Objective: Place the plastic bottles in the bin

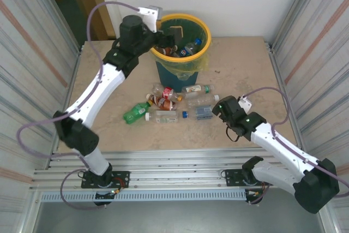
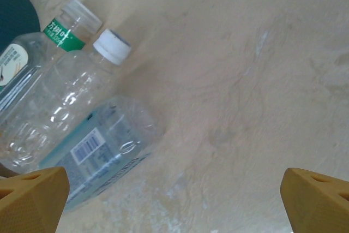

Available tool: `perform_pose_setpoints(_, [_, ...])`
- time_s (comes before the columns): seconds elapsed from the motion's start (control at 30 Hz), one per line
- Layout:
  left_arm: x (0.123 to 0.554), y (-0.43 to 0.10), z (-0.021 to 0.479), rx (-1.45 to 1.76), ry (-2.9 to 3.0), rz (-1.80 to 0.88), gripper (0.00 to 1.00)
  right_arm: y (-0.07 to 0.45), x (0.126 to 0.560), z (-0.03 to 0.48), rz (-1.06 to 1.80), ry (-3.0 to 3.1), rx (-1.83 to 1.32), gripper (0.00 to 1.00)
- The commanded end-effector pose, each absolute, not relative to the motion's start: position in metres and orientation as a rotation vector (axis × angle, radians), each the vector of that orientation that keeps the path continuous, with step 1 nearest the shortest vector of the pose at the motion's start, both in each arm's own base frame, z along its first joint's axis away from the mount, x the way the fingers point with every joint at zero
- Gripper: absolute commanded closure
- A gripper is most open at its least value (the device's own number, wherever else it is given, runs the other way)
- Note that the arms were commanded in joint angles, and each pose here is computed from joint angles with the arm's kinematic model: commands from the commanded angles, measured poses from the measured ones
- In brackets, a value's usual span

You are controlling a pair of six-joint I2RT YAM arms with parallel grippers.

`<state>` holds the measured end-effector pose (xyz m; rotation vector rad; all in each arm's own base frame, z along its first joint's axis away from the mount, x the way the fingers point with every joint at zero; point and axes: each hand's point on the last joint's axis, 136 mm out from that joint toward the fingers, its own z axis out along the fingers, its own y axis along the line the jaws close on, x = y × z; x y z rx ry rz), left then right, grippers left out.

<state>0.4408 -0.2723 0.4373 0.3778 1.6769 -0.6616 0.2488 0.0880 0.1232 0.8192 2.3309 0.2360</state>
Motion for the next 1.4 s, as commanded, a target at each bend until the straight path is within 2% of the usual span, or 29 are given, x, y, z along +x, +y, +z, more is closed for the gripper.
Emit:
perform_pose_setpoints(0.0, [0.423, -0.247, 0.444, 0.344, 1.606, -0.568, 0.01, 0.095, 0.253, 0.132, 0.275, 2.271, 0.926, 0.02])
perform_pose_setpoints(0.3, [0.374, -0.165, 0.381, 0.119, 1.656, -0.409, 0.01, 0.132, 0.264, 0.126, 0.328, 2.326, 0.883, 0.02])
perform_pose_setpoints(0.7, [0.336, -0.066, 0.294, -0.207, 1.73, -0.22, 0.01, 0.169, 0.28, 0.108, 0.376, 2.409, 0.85, 0.02])
perform_pose_setpoints(0.87, [0.333, -0.054, 0.283, -0.239, 1.746, -0.202, 0.01, 0.179, 0.284, 0.098, 0.393, 2.434, 0.864, 0.02])
perform_pose_setpoints(1.37, [0.345, -0.063, 0.264, -0.23, 1.803, -0.235, 0.01, 0.192, 0.293, 0.073, 0.378, 2.469, 0.889, 0.02])
